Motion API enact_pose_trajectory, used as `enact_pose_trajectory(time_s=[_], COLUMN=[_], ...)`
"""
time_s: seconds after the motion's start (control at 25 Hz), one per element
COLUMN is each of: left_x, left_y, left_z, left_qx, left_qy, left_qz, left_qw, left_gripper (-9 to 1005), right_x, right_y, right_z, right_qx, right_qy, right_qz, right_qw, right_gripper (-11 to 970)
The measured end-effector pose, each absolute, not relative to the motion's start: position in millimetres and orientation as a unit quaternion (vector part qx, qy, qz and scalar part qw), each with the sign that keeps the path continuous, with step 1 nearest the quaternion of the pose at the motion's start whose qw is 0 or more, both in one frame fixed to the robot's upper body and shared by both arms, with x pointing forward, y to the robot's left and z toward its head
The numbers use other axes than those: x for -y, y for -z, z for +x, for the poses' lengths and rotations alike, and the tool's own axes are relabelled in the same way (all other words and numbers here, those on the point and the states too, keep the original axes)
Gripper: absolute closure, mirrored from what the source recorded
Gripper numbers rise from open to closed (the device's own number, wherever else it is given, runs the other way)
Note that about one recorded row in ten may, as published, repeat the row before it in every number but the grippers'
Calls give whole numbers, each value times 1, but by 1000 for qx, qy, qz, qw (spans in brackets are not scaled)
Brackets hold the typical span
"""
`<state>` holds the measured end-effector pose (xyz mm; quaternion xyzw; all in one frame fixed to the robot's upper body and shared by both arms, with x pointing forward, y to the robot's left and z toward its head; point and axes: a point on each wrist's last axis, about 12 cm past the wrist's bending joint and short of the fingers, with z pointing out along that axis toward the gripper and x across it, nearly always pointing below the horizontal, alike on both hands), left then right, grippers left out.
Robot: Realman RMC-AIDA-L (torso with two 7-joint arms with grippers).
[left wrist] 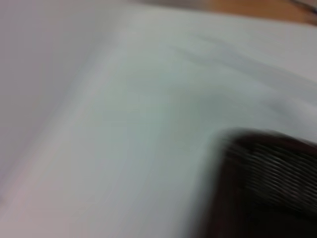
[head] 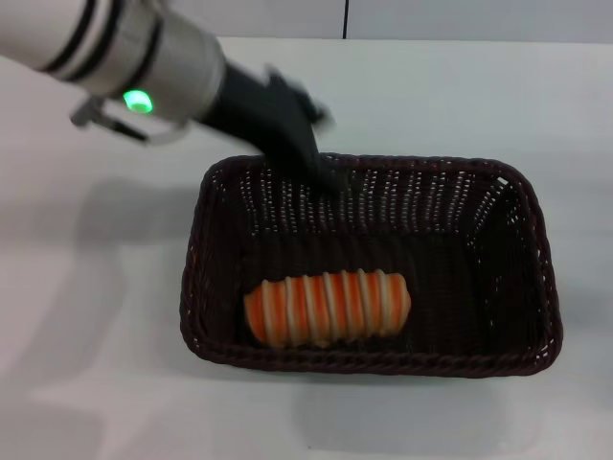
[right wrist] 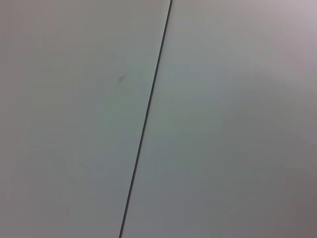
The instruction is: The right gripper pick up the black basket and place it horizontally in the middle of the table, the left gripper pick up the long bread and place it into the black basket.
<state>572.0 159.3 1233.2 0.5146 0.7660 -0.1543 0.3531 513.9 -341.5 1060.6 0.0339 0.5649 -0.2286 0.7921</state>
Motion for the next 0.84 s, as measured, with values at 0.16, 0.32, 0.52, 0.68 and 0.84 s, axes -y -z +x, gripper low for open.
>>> enact_pose_trajectory(time_s=[0.16, 0.32, 0.52, 0.68, 0.84], left_x=[-182, -216, -266, -294, -308], left_y=[-1234, -1222, -1200, -1171, -1147], left_z=[590, 609, 618, 613, 603], left_qx=[-781, -783, -750, -704, -661], left_qy=[109, 58, -22, -88, -94], left_qz=[425, 314, 175, 78, 2], left_qw=[445, 534, 637, 700, 744], left_gripper=[132, 126, 128, 129, 130], right_x=[342, 341, 340, 339, 339], right_y=[-1061, -1061, -1061, -1063, -1063], right_z=[514, 514, 515, 517, 518], right_qx=[-565, -565, -563, -562, -562], right_qy=[229, 229, 226, 224, 224], right_qz=[34, 34, 33, 31, 29], right_qw=[792, 792, 794, 795, 796], right_gripper=[249, 249, 249, 249, 249])
